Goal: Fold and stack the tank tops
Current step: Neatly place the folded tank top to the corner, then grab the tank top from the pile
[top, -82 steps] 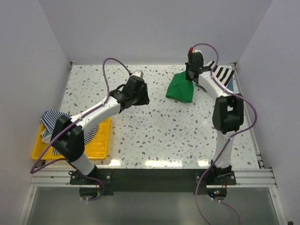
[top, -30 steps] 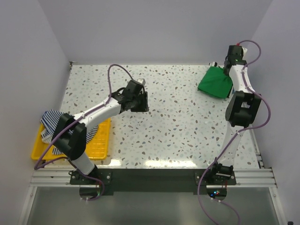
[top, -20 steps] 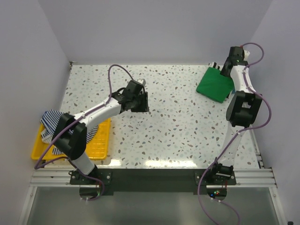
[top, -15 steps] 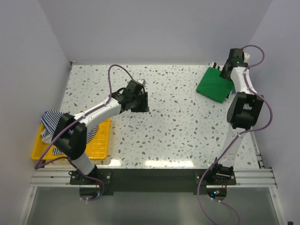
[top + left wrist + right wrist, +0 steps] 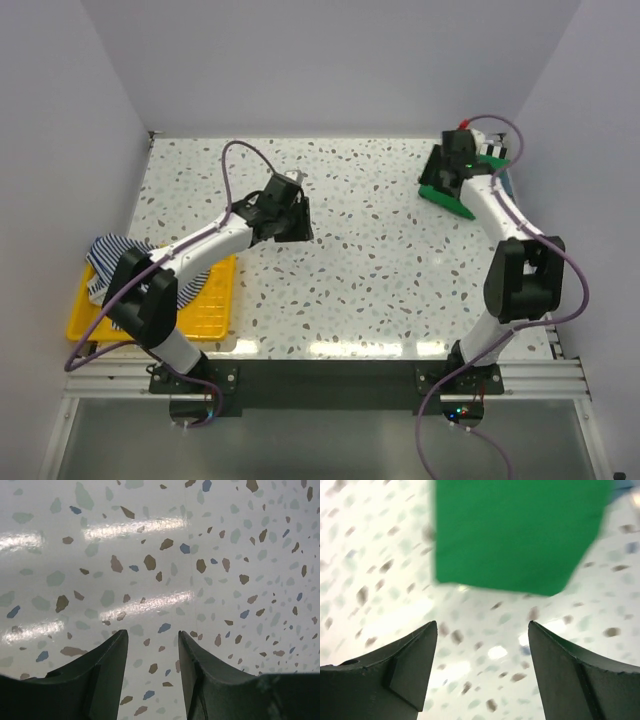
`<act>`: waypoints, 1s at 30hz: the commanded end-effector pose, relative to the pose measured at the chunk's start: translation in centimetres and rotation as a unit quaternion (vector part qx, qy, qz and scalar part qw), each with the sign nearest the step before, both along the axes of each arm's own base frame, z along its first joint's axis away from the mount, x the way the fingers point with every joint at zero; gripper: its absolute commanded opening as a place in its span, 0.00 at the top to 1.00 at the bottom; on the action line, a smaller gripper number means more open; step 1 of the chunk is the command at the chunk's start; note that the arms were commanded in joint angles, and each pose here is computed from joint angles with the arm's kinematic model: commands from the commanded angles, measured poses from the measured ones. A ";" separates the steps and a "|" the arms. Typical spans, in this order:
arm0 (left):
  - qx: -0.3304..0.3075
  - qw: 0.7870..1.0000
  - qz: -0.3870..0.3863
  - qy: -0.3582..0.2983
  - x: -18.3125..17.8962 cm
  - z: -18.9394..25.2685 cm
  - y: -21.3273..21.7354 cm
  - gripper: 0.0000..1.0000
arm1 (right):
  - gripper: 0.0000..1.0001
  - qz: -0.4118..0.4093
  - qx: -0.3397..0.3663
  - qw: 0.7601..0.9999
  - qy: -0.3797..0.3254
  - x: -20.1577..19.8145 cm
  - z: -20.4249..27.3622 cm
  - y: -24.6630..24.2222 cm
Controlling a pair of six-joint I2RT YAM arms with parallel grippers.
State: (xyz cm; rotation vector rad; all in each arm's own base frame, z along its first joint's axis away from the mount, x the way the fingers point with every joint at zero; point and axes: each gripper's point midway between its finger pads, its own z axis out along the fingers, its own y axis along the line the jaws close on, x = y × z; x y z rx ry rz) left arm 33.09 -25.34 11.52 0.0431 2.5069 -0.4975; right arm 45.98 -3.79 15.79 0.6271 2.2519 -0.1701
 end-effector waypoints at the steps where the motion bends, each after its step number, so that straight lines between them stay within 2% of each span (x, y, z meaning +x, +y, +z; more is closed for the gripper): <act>1: -0.007 0.996 0.087 -0.031 0.4 3.2 2.9 0.50 | 0.23 0.115 0.032 0.992 -0.034 -1.9 0.6 11.1; 4: 0.029 0.979 0.197 -0.045 -0.2 4.4 8.3 0.50 | 0.23 0.178 0.042 0.983 -0.025 -5.1 -0.9 17.1; 6: 0.059 0.955 0.290 -0.032 -1.9 4.3 13.4 0.46 | 0.24 0.203 0.053 0.977 -0.025 -6.6 -1.4 19.8; 8: 0.085 0.931 0.355 -0.011 -4.1 3.6 17.0 0.46 | 0.24 0.249 0.057 0.967 -0.015 -9.0 -2.6 23.5; 9: 0.106 0.911 0.398 -0.015 -5.1 3.4 20.1 0.42 | 0.24 0.259 0.061 0.964 -0.014 -9.6 -2.8 24.7; 12: 0.136 0.871 0.471 0.017 -8.3 1.4 25.4 0.38 | 0.24 0.299 0.068 0.952 -0.005 -11.6 -4.0 28.3; 17: 0.130 0.834 0.530 0.077 -10.2 -3.1 29.7 0.37 | 0.24 0.335 0.078 0.939 0.001 -12.7 -4.9 31.2; 19: 0.117 0.841 0.522 0.075 -8.9 -4.0 29.7 0.38 | 0.24 0.341 0.080 0.937 0.001 -12.9 -5.0 31.6; 20: 0.115 0.830 0.540 0.081 -8.8 -4.4 30.7 0.38 | 0.24 0.341 0.079 0.937 0.001 -12.8 -5.1 31.6; 22: 0.115 0.834 0.532 0.096 -7.6 -5.8 31.0 0.38 | 0.24 0.344 0.079 0.936 0.005 -13.0 -5.4 31.7; 24: 0.126 0.826 0.536 0.116 -7.0 -7.0 31.6 0.38 | 0.24 0.344 0.077 0.936 0.006 -13.1 -5.6 31.5; 28: 0.122 0.827 0.531 0.138 -6.2 -9.2 32.0 0.38 | 0.24 0.345 0.073 0.936 0.006 -13.3 -5.8 31.3; 30: 0.116 0.824 0.528 0.167 -6.7 -10.7 32.0 0.44 | 0.24 0.346 0.072 0.935 0.009 -13.3 -6.0 31.3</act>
